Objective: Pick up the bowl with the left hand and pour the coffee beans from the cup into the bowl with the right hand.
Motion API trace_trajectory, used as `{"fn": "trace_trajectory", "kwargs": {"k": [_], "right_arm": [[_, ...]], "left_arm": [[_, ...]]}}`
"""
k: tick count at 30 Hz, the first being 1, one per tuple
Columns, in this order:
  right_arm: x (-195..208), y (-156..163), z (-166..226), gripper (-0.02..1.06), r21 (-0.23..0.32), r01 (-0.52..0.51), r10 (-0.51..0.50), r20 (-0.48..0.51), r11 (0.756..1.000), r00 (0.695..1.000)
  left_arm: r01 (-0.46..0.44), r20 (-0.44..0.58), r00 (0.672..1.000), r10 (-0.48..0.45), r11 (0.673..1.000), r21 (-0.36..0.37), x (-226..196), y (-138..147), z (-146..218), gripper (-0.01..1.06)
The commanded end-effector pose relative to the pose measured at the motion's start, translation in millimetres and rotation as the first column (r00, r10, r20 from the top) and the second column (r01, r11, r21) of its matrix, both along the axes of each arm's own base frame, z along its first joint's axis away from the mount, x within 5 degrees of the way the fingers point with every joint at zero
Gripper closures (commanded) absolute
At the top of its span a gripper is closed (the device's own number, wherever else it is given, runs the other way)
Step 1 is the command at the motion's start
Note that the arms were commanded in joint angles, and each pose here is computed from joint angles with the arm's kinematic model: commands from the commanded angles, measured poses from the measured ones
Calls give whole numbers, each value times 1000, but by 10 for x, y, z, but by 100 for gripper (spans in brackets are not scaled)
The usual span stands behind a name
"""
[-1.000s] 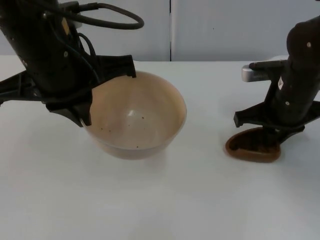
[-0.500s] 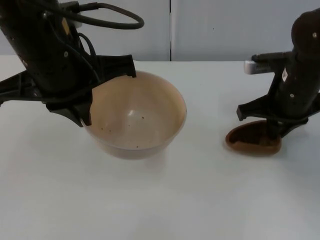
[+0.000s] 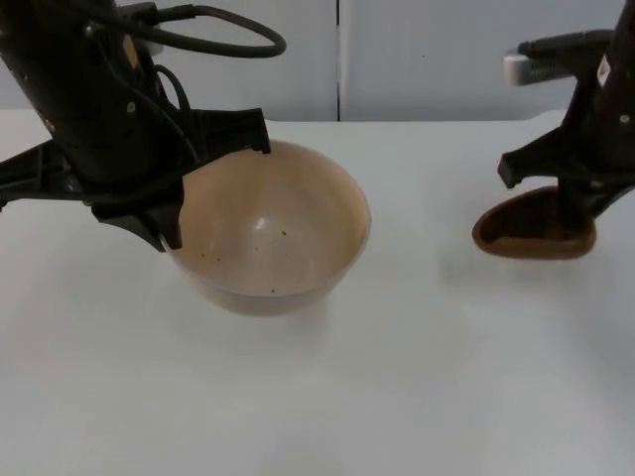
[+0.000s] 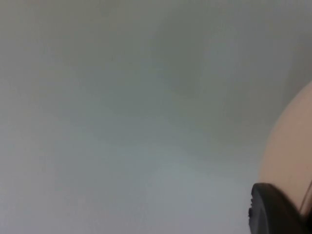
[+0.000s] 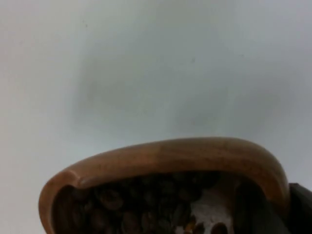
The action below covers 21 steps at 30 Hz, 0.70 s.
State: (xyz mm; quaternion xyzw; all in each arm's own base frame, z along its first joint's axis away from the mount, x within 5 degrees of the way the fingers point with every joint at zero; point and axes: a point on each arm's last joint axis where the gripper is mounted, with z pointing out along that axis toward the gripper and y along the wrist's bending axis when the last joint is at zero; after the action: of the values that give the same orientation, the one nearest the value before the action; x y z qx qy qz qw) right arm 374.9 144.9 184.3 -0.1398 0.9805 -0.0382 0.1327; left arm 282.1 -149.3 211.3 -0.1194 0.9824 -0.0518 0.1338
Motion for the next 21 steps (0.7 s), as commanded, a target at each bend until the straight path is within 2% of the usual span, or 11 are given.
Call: {"fn": "trace_trajectory", "kwargs": {"k": [1, 5, 9, 11, 15, 21], "right_arm": [[-5, 17, 163, 105, -2, -30, 30, -9, 1000, 1000], [45, 62, 401, 105, 6, -80, 80, -26, 997, 996], [100, 134, 807, 105, 43, -151, 152, -21, 988, 988], [105, 136, 903, 105, 41, -156, 156, -20, 987, 987], [183, 169, 1243, 105, 58, -187, 181, 88, 981, 979], [205, 191, 1396, 105, 75, -192, 180, 139, 979, 974]], "left_arm": [[-5, 16, 1000, 6, 1000, -18, 3, -19, 33, 105], [-5, 16, 1000, 6, 1000, -18, 3, -19, 33, 105], [-5, 16, 1000, 6, 1000, -18, 3, -19, 33, 105], [-5, 16, 1000, 6, 1000, -18, 3, -19, 33, 105], [-5, 19, 1000, 5, 1000, -20, 6, -21, 34, 105], [-5, 19, 1000, 5, 1000, -20, 6, -21, 34, 105]]}}
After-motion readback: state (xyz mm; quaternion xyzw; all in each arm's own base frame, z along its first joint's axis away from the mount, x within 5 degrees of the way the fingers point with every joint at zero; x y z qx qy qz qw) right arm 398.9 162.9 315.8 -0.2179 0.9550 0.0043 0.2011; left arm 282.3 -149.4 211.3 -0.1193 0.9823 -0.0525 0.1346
